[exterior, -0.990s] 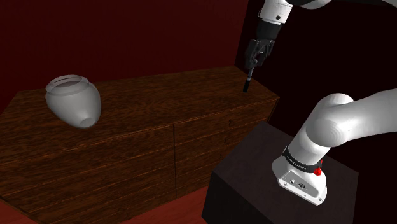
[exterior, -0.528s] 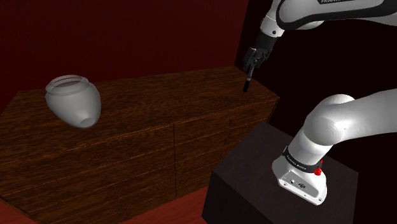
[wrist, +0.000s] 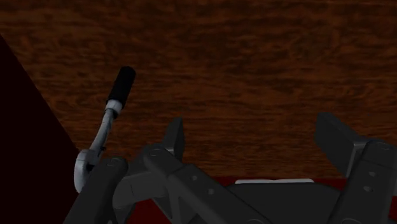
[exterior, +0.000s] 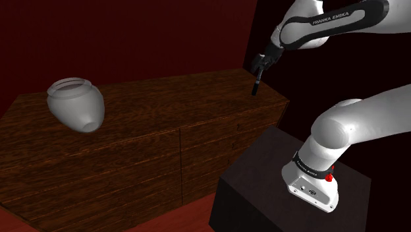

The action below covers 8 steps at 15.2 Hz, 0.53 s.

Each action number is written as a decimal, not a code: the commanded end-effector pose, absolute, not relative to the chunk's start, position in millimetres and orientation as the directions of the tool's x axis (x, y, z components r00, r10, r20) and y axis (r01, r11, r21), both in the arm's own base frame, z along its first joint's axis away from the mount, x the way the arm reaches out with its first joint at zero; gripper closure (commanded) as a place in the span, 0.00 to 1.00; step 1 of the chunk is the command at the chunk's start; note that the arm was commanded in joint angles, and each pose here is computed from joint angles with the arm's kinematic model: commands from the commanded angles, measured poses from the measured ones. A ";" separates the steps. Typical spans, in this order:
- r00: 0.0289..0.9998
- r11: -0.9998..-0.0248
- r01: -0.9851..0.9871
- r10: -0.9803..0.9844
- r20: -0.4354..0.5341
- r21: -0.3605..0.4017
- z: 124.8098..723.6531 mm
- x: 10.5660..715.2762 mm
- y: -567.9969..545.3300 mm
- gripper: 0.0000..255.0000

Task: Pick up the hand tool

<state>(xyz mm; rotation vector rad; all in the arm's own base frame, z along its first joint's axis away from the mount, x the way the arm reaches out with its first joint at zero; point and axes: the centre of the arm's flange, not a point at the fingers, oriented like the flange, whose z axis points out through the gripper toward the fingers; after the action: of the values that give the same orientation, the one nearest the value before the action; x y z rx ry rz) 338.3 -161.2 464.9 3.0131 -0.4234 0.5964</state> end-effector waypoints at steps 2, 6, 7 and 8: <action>0.848 -0.950 -0.313 -0.280 0.450 -0.001 454.7 344.0 -188.1 0.00; 0.789 -0.931 -0.366 -0.305 0.533 0.010 439.4 351.7 -227.4 0.00; 0.773 -0.925 -0.379 -0.310 0.553 0.011 436.0 353.4 -237.4 0.00; 0.757 -0.920 -0.392 -0.314 0.573 0.013 432.6 355.1 -247.5 0.00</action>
<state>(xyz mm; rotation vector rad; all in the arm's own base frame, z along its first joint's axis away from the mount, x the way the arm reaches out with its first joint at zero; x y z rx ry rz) 354.1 -237.6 437.4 2.8472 -0.5537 0.8501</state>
